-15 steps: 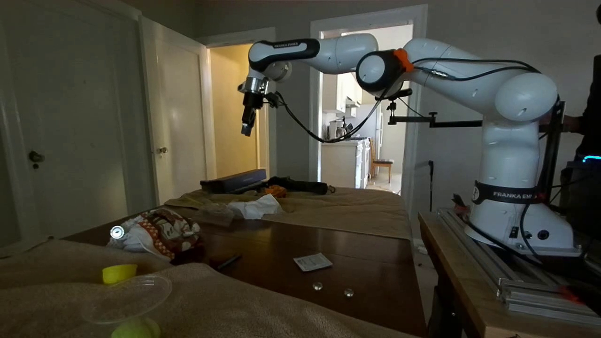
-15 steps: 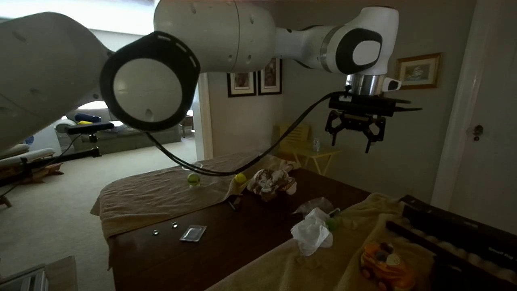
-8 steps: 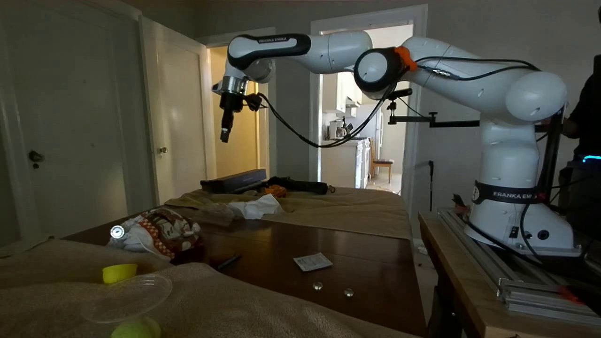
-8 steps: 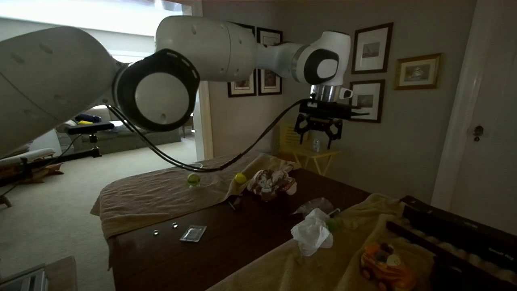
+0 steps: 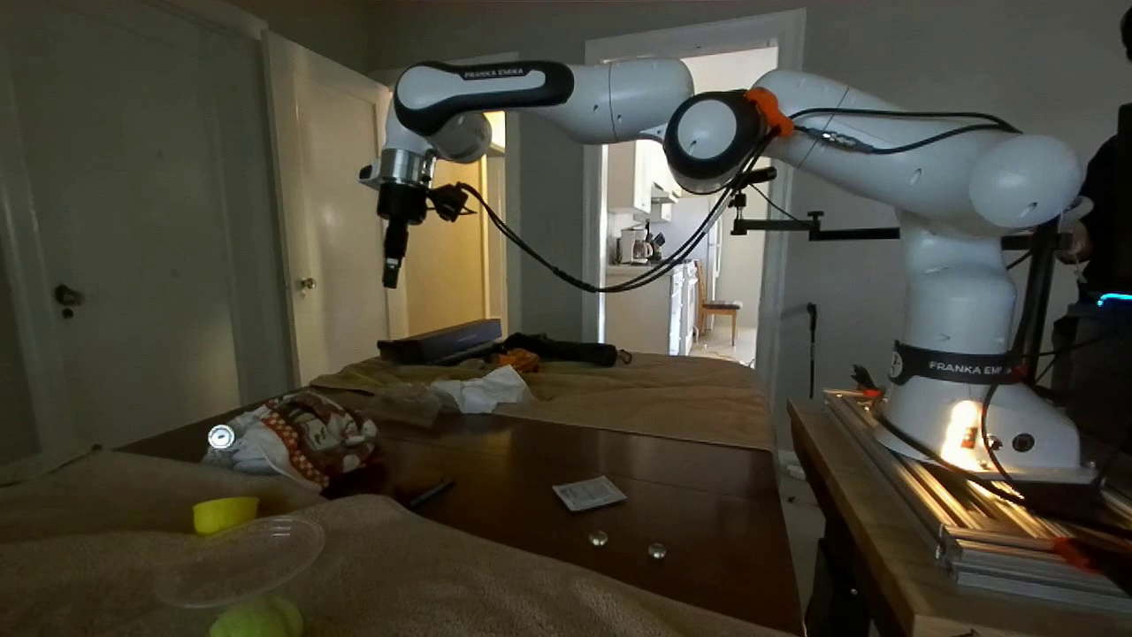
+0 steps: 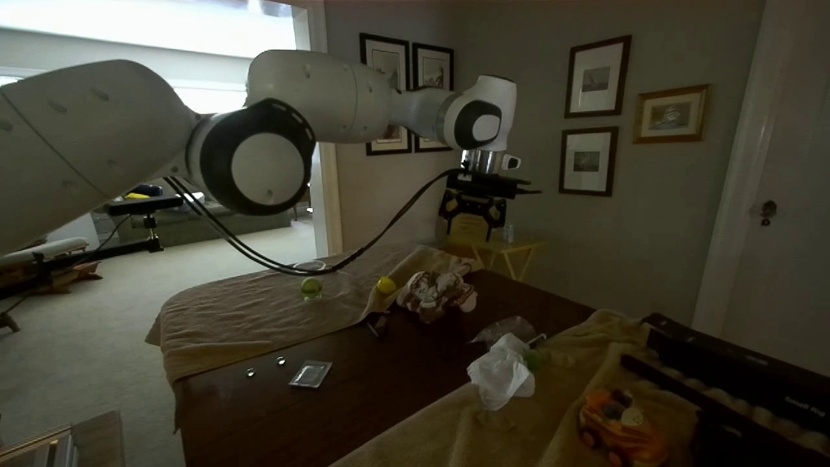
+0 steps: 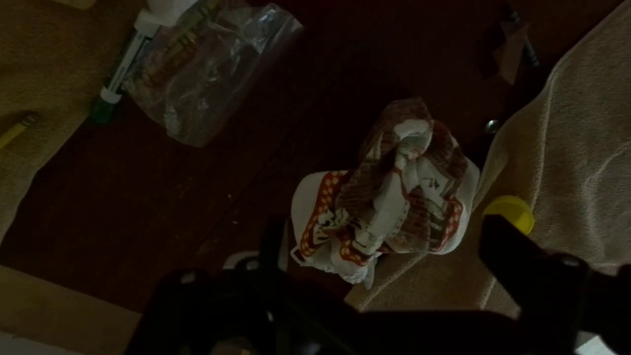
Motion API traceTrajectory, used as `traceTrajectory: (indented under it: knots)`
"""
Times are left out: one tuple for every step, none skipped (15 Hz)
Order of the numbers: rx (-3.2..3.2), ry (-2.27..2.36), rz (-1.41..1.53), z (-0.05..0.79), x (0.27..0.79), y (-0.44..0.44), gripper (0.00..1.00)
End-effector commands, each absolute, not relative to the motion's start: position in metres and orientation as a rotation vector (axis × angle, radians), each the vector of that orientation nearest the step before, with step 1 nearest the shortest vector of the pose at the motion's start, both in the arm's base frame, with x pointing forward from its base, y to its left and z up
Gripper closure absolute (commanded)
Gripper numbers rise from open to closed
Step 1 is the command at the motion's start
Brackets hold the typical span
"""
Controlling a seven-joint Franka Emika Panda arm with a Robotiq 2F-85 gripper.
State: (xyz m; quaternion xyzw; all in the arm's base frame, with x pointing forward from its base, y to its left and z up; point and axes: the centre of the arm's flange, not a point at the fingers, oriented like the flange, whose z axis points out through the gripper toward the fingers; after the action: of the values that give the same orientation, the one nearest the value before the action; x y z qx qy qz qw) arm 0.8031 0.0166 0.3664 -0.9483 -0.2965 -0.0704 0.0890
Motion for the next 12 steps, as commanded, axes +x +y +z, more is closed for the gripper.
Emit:
traceTrajectory:
  knots:
    - [-2.76,-0.978,-0.228,0.377,0.876,0.036,0.0]
    - [-2.797,-0.92,-0.202,0.361,0.803,0.032,0.0]
    - [-2.788,-0.937,-0.203,0.36,0.803,0.037,0.0]
    - [-2.785,-0.944,-0.205,0.36,0.803,0.039,0.0]
    - [-2.784,-0.946,-0.208,0.361,0.803,0.038,0.0]
    - [-2.784,-0.948,-0.211,0.362,0.803,0.038,0.0]
    - [-2.795,-0.905,-0.214,0.361,0.803,0.039,0.0]
    - [-2.804,-0.832,-0.216,0.36,0.807,0.042,0.0]
    - [-2.83,-0.713,-0.218,0.358,0.814,0.048,0.0]
    - [-2.857,-0.633,-0.22,0.356,0.82,0.054,0.0]
    - [-2.874,-0.555,-0.223,0.355,0.823,0.059,0.0]
    - [-2.883,-0.476,-0.222,0.352,0.827,0.066,0.0]
